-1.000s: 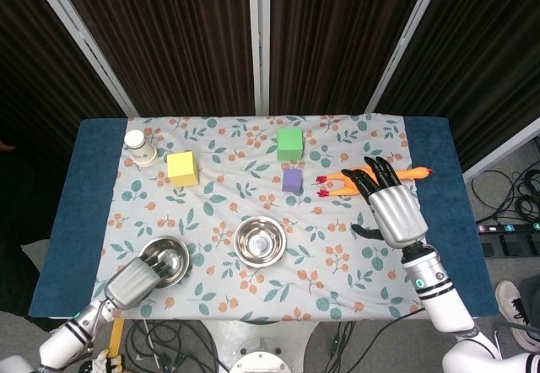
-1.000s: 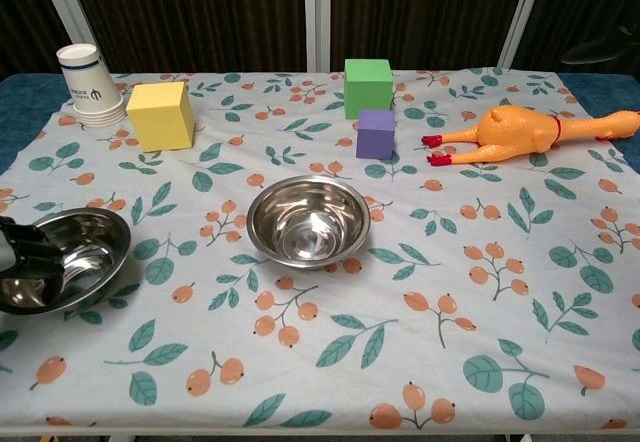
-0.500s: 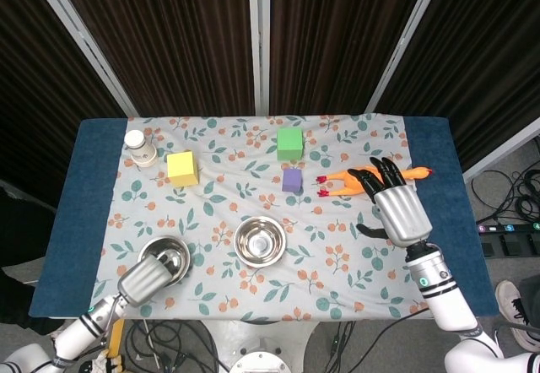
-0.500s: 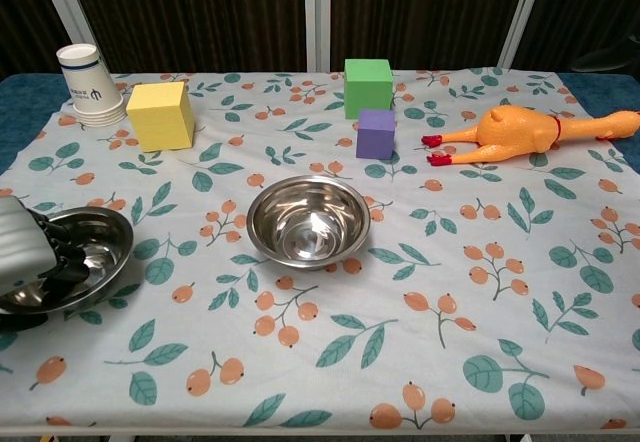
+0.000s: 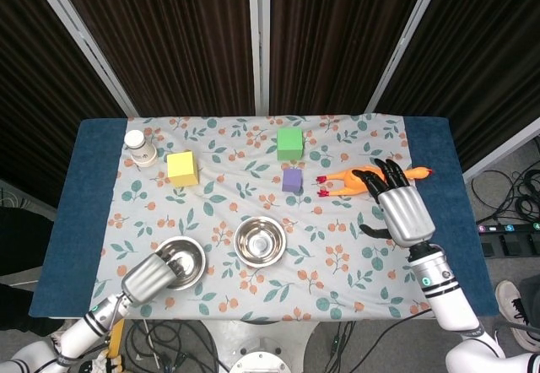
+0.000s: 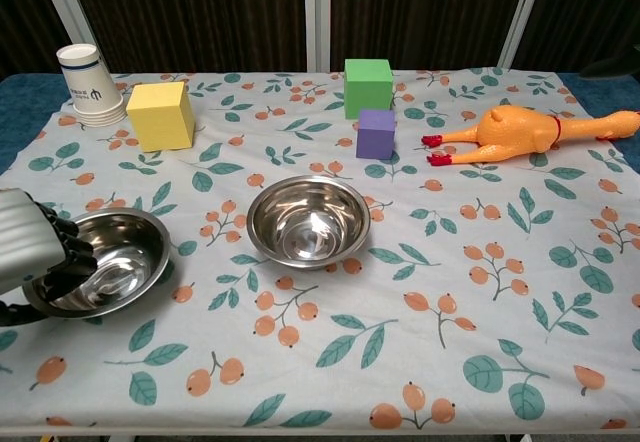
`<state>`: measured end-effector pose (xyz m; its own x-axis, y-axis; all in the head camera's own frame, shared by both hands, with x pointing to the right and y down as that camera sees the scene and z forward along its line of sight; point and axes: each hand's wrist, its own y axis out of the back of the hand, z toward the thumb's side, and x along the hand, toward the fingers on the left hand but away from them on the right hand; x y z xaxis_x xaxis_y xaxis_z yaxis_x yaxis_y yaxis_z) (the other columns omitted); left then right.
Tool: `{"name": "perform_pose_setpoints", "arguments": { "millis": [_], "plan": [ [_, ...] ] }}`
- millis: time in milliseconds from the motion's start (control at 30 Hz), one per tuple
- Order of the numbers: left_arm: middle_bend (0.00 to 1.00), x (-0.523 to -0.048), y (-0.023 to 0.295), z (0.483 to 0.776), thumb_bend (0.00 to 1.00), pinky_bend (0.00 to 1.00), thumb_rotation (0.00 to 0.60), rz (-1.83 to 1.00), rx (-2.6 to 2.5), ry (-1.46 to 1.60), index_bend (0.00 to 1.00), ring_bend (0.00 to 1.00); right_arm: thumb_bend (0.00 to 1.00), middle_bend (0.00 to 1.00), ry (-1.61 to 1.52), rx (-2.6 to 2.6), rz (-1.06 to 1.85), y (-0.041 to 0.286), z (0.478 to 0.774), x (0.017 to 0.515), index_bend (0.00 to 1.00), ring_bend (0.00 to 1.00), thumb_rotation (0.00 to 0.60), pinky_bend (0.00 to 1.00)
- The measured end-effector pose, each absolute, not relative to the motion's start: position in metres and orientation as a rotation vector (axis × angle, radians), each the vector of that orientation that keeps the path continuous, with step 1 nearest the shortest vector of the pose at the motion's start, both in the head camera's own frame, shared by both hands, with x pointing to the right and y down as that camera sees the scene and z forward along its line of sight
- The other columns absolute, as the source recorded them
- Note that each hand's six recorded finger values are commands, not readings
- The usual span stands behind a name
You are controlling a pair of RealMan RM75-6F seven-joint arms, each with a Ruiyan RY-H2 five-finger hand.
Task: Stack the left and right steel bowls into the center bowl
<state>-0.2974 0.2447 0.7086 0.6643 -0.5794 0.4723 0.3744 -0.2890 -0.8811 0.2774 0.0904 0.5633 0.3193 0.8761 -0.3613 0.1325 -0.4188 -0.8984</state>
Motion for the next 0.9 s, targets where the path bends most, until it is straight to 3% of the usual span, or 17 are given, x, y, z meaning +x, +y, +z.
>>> {"name": "perform_pose_setpoints", "arguments": {
  "millis": [467, 667, 900],
  "plan": [
    [0.75, -0.287, 0.238, 0.703, 0.30, 0.75, 0.600, -0.908, -1.632, 0.203, 0.75, 0.66, 0.02, 0.22, -0.920, -1.777, 1.177, 0.088, 0.563, 0.283, 0.14, 0.00, 0.600, 0.00],
    [0.75, -0.268, 0.217, 0.695, 0.29, 0.75, 0.600, -0.854, -1.618, 0.238, 0.75, 0.66, 0.02, 0.22, -0.949, -1.758, 1.146, 0.084, 0.552, 0.283, 0.14, 0.00, 0.600, 0.00],
    [0.75, -0.212, 0.181, 0.679, 0.30, 0.75, 0.600, -0.745, -1.622, 0.276, 0.76, 0.66, 0.03, 0.22, -1.037, -1.715, 1.098, 0.078, 0.529, 0.290, 0.14, 0.00, 0.600, 0.00]
  ]
}}
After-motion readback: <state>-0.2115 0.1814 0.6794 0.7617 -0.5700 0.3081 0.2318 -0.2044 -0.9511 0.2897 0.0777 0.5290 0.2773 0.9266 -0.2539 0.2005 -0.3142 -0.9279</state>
